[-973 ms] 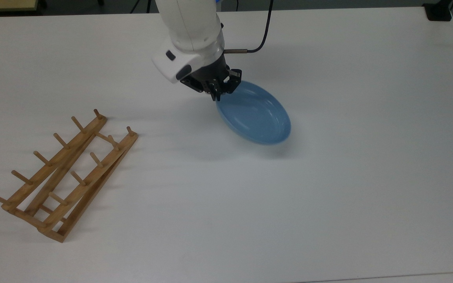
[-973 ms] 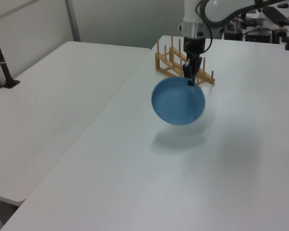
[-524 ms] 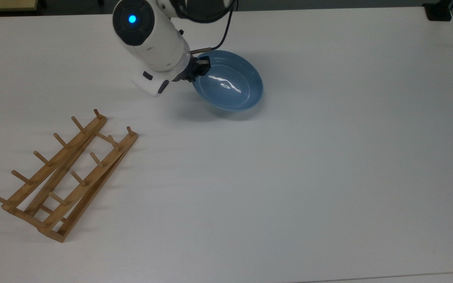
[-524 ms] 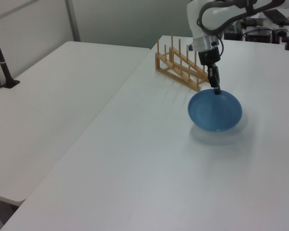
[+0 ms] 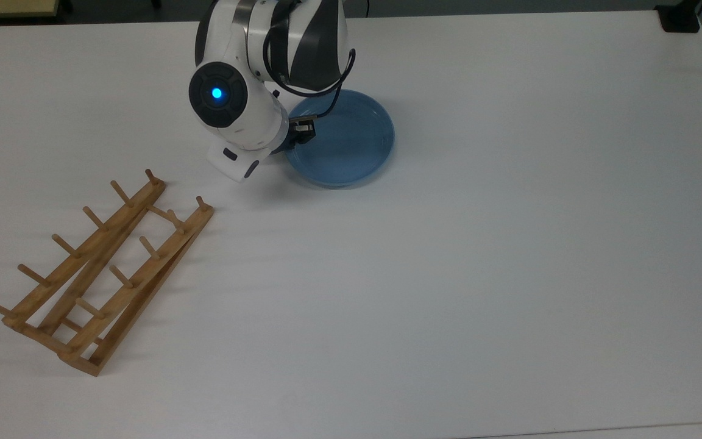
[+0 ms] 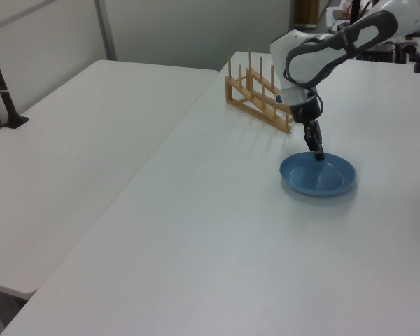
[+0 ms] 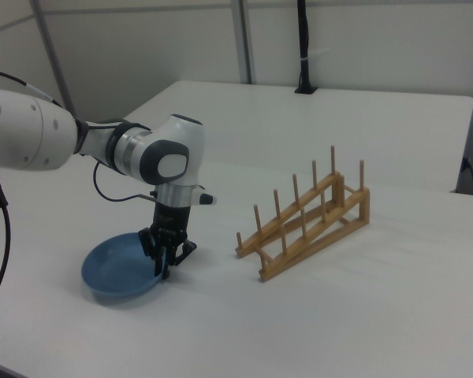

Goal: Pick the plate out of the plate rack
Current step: 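Open the gripper, release the plate, and raise the gripper up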

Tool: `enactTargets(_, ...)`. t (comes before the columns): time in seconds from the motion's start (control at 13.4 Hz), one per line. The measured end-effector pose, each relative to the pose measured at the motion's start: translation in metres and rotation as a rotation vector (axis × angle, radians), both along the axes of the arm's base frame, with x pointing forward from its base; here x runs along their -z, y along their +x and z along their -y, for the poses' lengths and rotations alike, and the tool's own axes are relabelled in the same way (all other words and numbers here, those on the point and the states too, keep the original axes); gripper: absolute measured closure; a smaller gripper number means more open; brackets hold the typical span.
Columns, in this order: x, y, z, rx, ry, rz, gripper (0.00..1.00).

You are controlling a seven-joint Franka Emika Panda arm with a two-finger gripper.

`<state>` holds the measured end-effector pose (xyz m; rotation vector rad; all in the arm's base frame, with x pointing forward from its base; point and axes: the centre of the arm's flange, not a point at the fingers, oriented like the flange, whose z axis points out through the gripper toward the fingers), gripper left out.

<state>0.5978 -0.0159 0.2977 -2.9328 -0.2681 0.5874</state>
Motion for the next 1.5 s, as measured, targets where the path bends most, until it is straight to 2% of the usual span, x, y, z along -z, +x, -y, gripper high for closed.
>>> enactTargets(0.22, -0.002, 0.0, 0.002, -0.001, -0.005, 0.003, 0.58)
enactTargets(0.37, -0.008, 0.001, 0.009, 0.007, -0.015, 0.014, 0.37)
enactTargets(0.45, -0.016, 0.003, 0.013, 0.017, -0.018, 0.028, 0.21)
enactTargets(0.6, -0.04, 0.007, 0.011, 0.054, -0.039, 0.068, 0.0)
enactTargets(0.82, -0.115, 0.015, 0.007, 0.121, -0.115, 0.189, 0.0)
enactTargets(0.97, -0.172, 0.006, 0.008, 0.117, -0.157, 0.258, 0.0)
enactTargets(1.12, -0.215, -0.012, 0.003, 0.099, -0.23, 0.284, 0.0)
enactTargets(1.27, -0.236, -0.027, -0.008, 0.1, -0.284, 0.268, 0.0)
enactTargets(1.5, -0.243, -0.032, -0.011, 0.121, -0.29, 0.268, 0.0)
